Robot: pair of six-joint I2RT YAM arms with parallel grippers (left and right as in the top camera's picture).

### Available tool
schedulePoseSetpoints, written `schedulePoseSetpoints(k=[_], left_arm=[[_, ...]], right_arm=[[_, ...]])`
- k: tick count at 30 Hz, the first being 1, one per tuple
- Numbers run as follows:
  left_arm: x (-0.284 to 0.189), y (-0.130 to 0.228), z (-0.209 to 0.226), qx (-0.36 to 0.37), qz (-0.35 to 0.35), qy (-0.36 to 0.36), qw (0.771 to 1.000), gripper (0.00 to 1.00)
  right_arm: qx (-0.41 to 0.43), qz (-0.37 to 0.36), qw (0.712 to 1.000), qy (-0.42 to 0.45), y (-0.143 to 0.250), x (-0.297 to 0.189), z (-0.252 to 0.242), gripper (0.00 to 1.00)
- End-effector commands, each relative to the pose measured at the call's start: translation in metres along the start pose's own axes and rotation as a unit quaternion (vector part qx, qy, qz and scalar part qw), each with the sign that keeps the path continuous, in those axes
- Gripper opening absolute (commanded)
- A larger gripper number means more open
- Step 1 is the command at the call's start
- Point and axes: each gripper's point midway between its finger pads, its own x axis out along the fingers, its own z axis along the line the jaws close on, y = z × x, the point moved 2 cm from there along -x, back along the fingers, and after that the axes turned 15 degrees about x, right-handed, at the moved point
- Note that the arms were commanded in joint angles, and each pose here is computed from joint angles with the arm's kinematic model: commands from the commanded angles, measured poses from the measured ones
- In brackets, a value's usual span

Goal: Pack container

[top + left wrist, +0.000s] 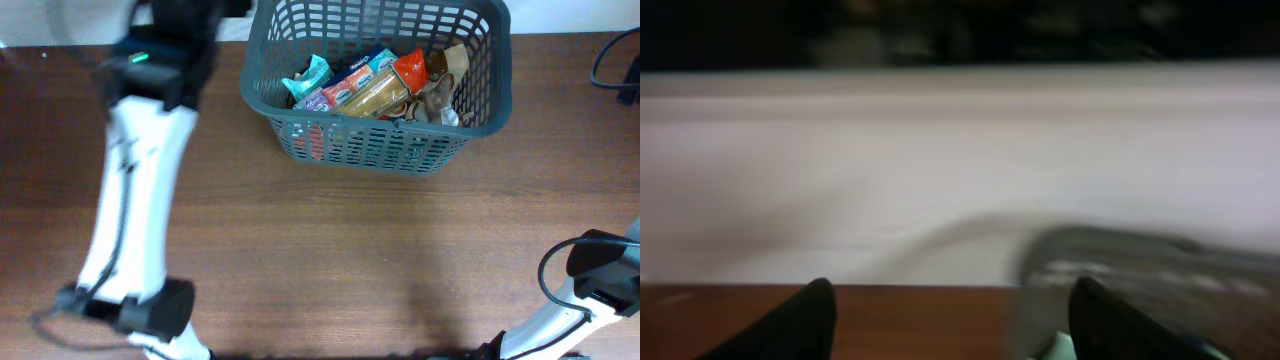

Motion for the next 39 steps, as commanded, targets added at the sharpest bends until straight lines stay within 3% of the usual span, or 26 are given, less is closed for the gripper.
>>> schedulePoseSetpoints(k=[1, 9, 18, 24, 36, 37, 39], left_arm=[[-0.050, -0.015, 0.063, -0.013, -0.013, -0.101, 0.995, 0.70], [-0.128, -0.003, 0.119, -0.024, 0.011, -0.148, 0.989, 0.71], [-0.162, 0.054, 0.123, -0.002, 0.134, -0.147, 0.980, 0.65], [-0.185, 0.098, 0.133, -0.043, 0.221, -0.160, 0.961, 0.65], [-0.246, 0.122, 0.142, -0.050, 0.261, -0.176, 0.948, 0.67], [-0.247, 0.122, 0.142, -0.050, 0.259, -0.176, 0.948, 0.68], [-0.247, 0.122, 0.142, -0.050, 0.259, -0.176, 0.948, 0.98]], right_arm=[[0.006, -0.007, 1.000, 0.004, -0.002, -0.004, -0.003, 0.99], [0.006, -0.007, 1.000, 0.004, -0.002, -0.004, -0.003, 0.99], [0.006, -0.007, 1.000, 0.004, -0.002, -0.004, -0.003, 0.99], [0.006, -0.007, 1.000, 0.004, -0.002, -0.004, -0.003, 0.99], [0.006, -0.007, 1.000, 0.004, -0.002, -0.004, -0.003, 0.99], [0.006, -0.007, 1.000, 0.004, -0.002, -0.004, -0.003, 0.99], [0.006, -0.007, 1.000, 0.004, -0.002, -0.004, -0.003, 0.99]])
